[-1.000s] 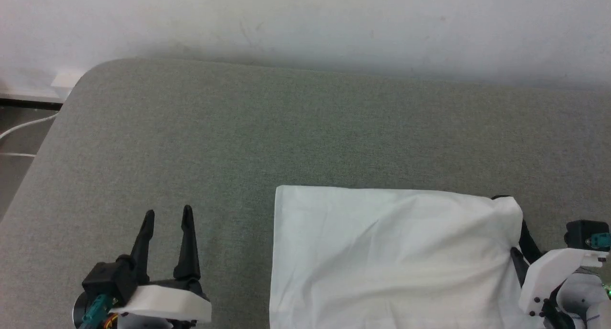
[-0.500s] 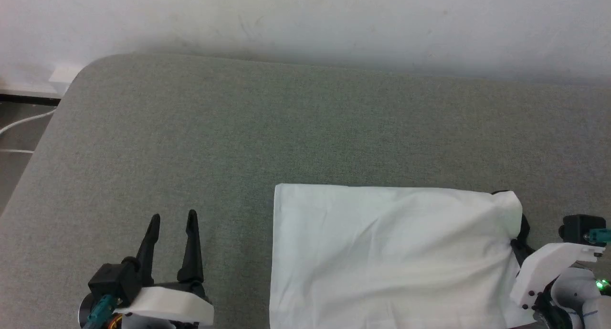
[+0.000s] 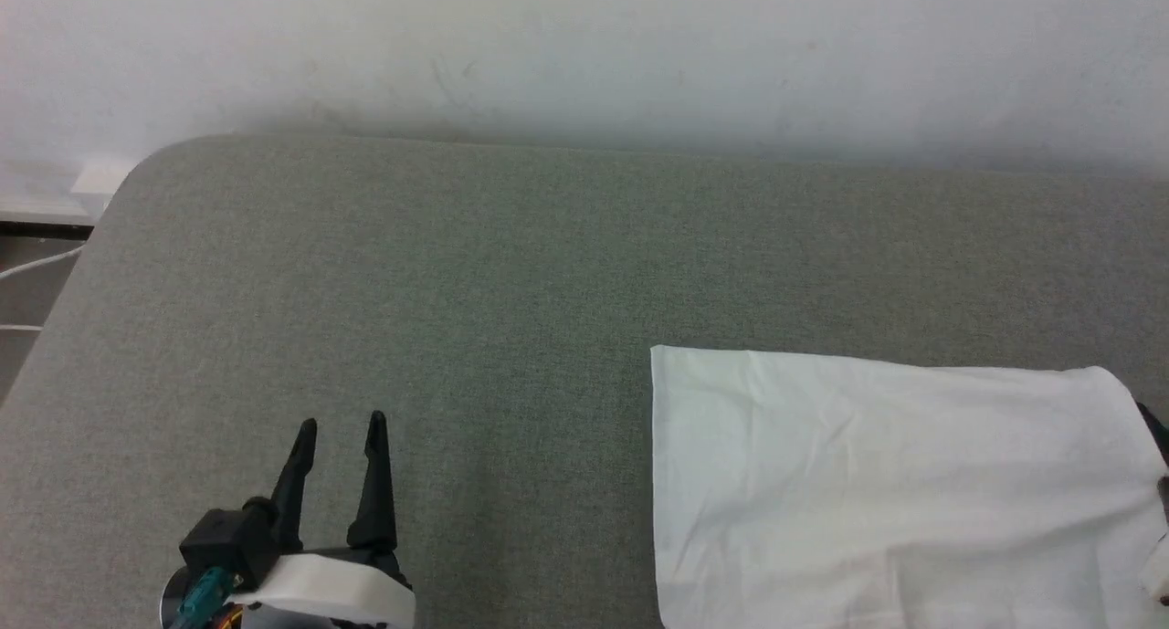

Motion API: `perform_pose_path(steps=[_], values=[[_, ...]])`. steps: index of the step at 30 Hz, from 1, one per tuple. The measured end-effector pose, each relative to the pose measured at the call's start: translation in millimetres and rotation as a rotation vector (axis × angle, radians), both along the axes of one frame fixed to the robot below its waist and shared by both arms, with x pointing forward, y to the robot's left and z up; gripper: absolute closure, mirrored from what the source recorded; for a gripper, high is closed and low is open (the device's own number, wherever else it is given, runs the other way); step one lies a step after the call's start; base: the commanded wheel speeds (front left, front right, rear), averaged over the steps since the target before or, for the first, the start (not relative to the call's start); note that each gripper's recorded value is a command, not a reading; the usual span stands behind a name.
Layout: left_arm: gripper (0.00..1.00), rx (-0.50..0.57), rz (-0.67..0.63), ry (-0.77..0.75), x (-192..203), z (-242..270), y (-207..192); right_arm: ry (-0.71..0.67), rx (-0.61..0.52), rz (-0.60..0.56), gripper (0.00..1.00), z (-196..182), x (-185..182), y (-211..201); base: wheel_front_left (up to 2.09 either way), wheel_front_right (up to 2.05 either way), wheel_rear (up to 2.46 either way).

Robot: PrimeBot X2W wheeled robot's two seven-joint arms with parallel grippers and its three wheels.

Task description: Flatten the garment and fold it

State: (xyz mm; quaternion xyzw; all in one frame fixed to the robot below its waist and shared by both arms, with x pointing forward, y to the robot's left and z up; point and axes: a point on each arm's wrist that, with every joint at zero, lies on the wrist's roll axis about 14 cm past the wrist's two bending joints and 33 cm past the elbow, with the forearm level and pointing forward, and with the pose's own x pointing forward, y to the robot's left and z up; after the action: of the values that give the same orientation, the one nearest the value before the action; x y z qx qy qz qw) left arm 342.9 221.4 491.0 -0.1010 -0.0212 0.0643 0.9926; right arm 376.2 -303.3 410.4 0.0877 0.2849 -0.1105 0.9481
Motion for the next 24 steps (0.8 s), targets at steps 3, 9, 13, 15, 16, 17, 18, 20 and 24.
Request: perform_pose_path(steps=[3, 9, 13, 15, 16, 17, 18, 20, 24], values=[[0.0, -0.004, -0.004, -0.004, 0, 1, 0, -0.022, 0.033, 0.024, 1.0, 7, 1, 11, 0.0, 0.0, 0.0], [0.0, -0.01, -0.011, -0.013, -1, 3, -2, -0.101, 0.117, 0.146, 1.0, 36, 3, 57, 0.0, 0.0, 0.0], [0.0, -0.014, -0.011, -0.024, -3, 6, -2, -0.151, 0.174, 0.268, 1.0, 58, 1, 101, 0.0, 0.0, 0.0], [0.0, -0.017, -0.012, -0.029, -4, 7, -2, -0.172, 0.213, 0.322, 1.0, 67, 0, 123, 0.0, 0.0, 0.0], [0.0, -0.018, -0.009, -0.029, -6, 7, -1, -0.182, 0.228, 0.349, 1.0, 72, 0, 133, 0.0, 0.0, 0.0], [0.0, -0.018, -0.005, -0.028, -7, 6, 0, -0.186, 0.24, 0.379, 1.0, 75, 0, 143, 0.0, 0.0, 0.0], [0.0, -0.019, 0.0, -0.027, -8, 6, 1, -0.189, 0.254, 0.407, 1.0, 77, 0, 153, 0.0, 0.0, 0.0], [0.0, -0.019, 0.009, -0.027, -10, 6, 4, -0.19, 0.289, 0.454, 1.0, 80, -2, 173, 0.0, 0.0, 0.0], [0.0, -0.019, 0.025, -0.026, -14, 5, 10, -0.172, 0.313, 0.569, 1.0, 80, -5, 213, 0.0, 0.0, 0.0]])
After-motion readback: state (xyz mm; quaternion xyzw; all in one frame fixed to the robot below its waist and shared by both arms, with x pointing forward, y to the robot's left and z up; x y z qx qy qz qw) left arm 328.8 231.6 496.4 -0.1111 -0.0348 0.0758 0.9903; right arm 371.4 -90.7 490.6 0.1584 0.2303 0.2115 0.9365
